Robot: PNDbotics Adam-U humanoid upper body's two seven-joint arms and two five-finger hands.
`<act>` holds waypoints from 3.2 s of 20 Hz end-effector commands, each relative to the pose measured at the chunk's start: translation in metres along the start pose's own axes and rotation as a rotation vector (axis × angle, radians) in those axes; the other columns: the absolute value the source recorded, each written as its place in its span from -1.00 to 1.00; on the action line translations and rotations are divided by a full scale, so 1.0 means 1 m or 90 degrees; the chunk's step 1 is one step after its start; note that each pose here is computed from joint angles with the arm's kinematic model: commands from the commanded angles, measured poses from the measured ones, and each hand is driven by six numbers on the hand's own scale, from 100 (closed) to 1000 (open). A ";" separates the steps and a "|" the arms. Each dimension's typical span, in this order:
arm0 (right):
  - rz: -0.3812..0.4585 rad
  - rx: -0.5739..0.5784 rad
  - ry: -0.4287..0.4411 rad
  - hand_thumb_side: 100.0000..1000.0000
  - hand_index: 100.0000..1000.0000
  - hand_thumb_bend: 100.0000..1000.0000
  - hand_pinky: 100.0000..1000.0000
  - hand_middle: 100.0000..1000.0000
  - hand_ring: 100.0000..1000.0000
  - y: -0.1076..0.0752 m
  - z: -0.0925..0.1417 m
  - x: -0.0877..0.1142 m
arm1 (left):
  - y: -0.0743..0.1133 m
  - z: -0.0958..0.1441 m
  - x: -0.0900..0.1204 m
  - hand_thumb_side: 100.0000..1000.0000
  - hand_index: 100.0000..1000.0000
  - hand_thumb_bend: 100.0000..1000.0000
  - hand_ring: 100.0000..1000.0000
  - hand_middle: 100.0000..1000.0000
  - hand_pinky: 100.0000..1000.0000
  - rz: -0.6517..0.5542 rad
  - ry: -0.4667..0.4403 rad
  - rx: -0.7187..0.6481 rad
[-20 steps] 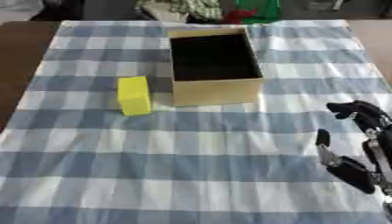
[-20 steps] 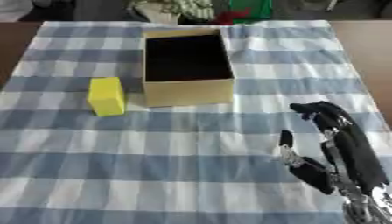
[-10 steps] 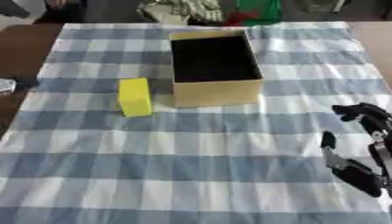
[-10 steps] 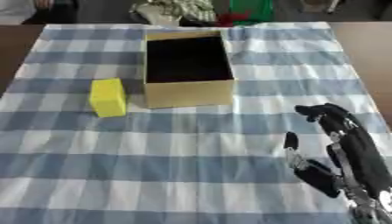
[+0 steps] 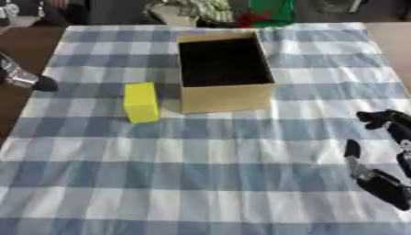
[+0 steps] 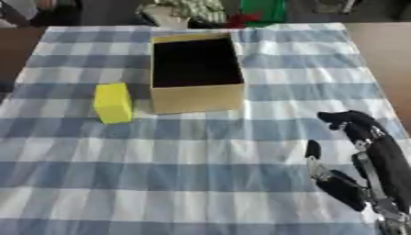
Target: Pick up objects on the table and place them in the box.
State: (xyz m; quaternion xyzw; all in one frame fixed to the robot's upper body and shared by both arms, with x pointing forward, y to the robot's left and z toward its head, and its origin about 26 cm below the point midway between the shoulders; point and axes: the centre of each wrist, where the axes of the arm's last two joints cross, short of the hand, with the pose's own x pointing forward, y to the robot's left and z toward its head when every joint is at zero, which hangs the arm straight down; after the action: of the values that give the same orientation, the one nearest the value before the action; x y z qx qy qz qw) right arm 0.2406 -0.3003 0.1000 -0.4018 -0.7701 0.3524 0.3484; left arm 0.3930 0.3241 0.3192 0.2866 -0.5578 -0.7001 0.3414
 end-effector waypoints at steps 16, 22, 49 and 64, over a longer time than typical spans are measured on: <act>-0.006 0.006 -0.020 -0.55 0.62 -1.00 0.74 0.27 0.18 -0.009 -0.009 0.001 | -0.011 -0.083 0.012 -0.06 0.80 0.50 0.74 0.65 0.86 0.084 0.039 -0.125; -0.012 0.007 -0.021 -0.54 0.62 -1.00 0.74 0.26 0.15 -0.009 -0.011 0.001 | -0.021 -0.099 0.014 -0.43 0.82 0.38 0.76 0.71 0.90 0.115 0.027 -0.146; -0.030 -0.002 -0.017 -0.53 0.63 -1.00 0.75 0.24 0.11 -0.008 -0.017 0.004 | -0.054 -0.125 0.009 -0.23 0.79 0.52 0.73 0.68 0.95 0.175 0.064 -0.201; -0.033 -0.002 -0.010 -0.54 0.63 -1.00 0.76 0.23 0.11 -0.007 -0.017 0.005 | -0.057 -0.135 0.021 -0.30 0.72 0.53 0.71 0.57 0.91 0.086 0.077 -0.189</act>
State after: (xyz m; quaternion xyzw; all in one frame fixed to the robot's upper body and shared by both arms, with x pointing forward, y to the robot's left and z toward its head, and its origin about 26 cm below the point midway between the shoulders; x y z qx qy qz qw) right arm 0.2487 -0.2934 0.1082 -0.3769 -0.7793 0.3479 0.3601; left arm 0.4777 0.2372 0.2210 0.2188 -0.4383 -0.7330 0.4718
